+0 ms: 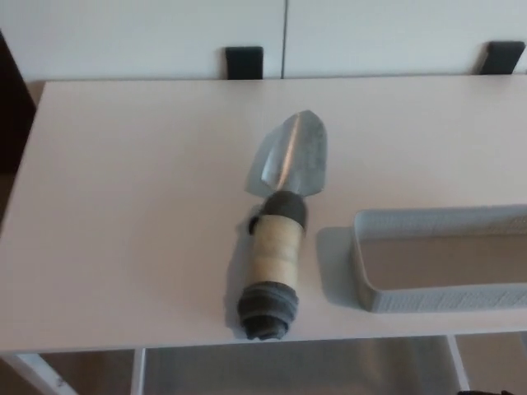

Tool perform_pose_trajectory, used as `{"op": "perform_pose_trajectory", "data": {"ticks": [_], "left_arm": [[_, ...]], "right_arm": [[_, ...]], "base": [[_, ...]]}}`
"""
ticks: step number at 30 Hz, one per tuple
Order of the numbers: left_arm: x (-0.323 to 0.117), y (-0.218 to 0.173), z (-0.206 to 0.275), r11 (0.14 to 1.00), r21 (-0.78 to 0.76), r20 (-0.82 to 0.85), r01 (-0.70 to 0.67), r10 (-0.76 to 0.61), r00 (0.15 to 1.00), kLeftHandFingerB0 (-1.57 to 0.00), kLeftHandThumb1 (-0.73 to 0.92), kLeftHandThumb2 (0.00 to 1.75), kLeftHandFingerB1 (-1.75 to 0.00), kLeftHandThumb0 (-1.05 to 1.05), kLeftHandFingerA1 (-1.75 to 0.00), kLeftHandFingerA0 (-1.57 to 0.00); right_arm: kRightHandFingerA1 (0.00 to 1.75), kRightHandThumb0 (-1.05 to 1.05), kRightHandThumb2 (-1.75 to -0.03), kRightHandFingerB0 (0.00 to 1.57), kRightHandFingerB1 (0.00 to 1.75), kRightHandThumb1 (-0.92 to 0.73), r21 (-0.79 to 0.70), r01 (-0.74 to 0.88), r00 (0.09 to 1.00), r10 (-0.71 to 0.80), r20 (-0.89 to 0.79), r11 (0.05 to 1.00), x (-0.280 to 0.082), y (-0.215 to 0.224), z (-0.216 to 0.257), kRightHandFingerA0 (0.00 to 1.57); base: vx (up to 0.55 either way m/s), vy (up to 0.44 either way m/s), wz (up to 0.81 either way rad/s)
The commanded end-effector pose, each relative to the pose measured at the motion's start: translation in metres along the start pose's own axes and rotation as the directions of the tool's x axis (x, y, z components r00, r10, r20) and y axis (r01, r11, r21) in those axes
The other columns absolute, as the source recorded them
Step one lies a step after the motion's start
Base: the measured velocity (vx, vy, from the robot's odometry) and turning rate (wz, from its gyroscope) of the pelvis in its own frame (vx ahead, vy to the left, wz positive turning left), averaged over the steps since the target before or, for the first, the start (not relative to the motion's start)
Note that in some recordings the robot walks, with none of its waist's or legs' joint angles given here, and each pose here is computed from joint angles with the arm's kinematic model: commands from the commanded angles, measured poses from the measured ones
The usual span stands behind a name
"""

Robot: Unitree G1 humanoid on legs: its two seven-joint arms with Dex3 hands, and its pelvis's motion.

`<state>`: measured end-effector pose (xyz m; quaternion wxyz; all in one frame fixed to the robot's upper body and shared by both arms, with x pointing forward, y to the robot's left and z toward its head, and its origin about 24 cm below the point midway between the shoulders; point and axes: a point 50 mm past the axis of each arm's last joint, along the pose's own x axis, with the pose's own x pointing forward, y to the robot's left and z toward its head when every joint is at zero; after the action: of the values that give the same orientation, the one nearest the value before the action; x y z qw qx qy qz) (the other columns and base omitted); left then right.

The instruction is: The robot walks towards a desk on which a shovel is kept on the left hand side and a container is kept on the right hand side. The robot picks up the shovel using its left hand and places it in the container.

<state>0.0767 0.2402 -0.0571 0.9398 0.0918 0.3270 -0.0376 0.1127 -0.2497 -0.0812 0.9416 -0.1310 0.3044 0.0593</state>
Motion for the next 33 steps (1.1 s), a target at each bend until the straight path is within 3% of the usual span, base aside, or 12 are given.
{"op": "perform_pose_trajectory", "data": {"ticks": [1,18,22,24,27,28,29,30,31,33], "left_arm": [[-0.005,-0.015,-0.004,0.998,-0.024,-0.044,0.062,-0.063,0.997,-0.32,0.69,0.60,-0.35,-0.41,-0.41,-0.42],[0.000,-0.020,-0.002,0.995,0.047,-0.025,0.089,-0.088,0.996,-0.31,0.70,0.61,-0.36,-0.41,-0.42,-0.41],[-0.012,-0.025,0.000,0.968,0.175,0.001,0.177,-0.180,0.984,-0.33,0.66,0.59,-0.36,-0.47,-0.44,-0.46],[-0.027,-0.029,0.032,0.860,0.336,0.055,0.384,-0.425,0.904,-0.38,0.63,0.58,-0.38,-0.48,-0.46,-0.51],[-0.060,-0.038,0.091,0.647,0.474,0.094,0.597,-0.712,0.696,-0.37,0.63,0.59,-0.38,-0.51,-0.46,-0.48],[-0.089,-0.042,0.136,0.517,0.565,0.162,0.643,-0.833,0.528,-0.39,0.60,0.59,-0.40,-0.63,-0.49,-0.54],[-0.088,-0.042,0.137,0.518,0.565,0.163,0.642,-0.833,0.528,-0.39,0.60,0.59,-0.40,-0.63,-0.49,-0.54],[-0.115,-0.041,0.173,0.480,0.613,0.242,0.628,-0.870,0.429,-0.41,0.55,0.63,-0.43,-0.69,-0.52,-0.59],[-0.119,-0.042,0.176,0.473,0.619,0.247,0.628,-0.875,0.416,-0.41,0.55,0.63,-0.43,-0.69,-0.52,-0.59],[-0.138,-0.037,0.206,0.437,0.685,0.323,0.583,-0.899,0.295,-0.46,0.64,0.59,-0.43,-0.59,-0.49,-0.56]], "right_arm": [[0.63,-0.22,-0.56,0.39,0.50,-0.63,-0.004,0.006,1.000,-0.006,0.000,1.000,-0.001,-0.003,-0.001,0.63],[0.66,-0.24,-0.56,0.40,0.51,-0.62,-0.008,0.014,1.000,-0.014,0.009,1.000,0.011,-0.007,0.009,0.65],[0.66,-0.21,-0.57,0.38,0.51,-0.62,-0.001,0.009,1.000,-0.009,-0.004,1.000,0.005,-0.007,0.002,0.63],[0.65,-0.22,-0.56,0.40,0.51,-0.63,-0.008,0.005,1.000,-0.005,0.005,1.000,0.008,-0.007,0.005,0.63],[0.62,-0.23,-0.58,0.39,0.49,-0.62,-0.019,0.001,1.000,-0.001,-0.001,1.000,0.010,-0.007,0.007,0.61],[0.65,-0.22,-0.56,0.41,0.51,-0.62,-0.026,0.000,1.000,0.000,0.005,1.000,0.014,-0.008,0.009,0.65],[0.65,-0.22,-0.56,0.41,0.51,-0.62,-0.026,0.001,1.000,-0.001,0.007,1.000,0.014,-0.008,0.010,0.65],[0.65,-0.23,-0.56,0.40,0.50,-0.63,-0.032,-0.001,1.000,0.002,0.013,0.999,0.014,-0.008,0.012,0.65],[0.65,-0.23,-0.56,0.40,0.50,-0.63,-0.033,-0.002,1.000,0.002,0.014,0.999,0.014,-0.008,0.012,0.65],[0.62,-0.23,-0.58,0.37,0.49,-0.62,-0.026,0.000,1.000,0.001,0.008,1.000,0.014,-0.006,0.012,0.60]], "base": [[0.04,0.145,0.04],[0.02,-0.032,0.04],[0.00,0.000,0.00],[0.00,0.000,0.00],[0.00,0.000,0.00],[0.00,0.000,0.00],[0.00,0.000,0.00],[0.00,0.000,0.00],[0.00,0.000,0.00],[0.00,0.000,0.00]]}}
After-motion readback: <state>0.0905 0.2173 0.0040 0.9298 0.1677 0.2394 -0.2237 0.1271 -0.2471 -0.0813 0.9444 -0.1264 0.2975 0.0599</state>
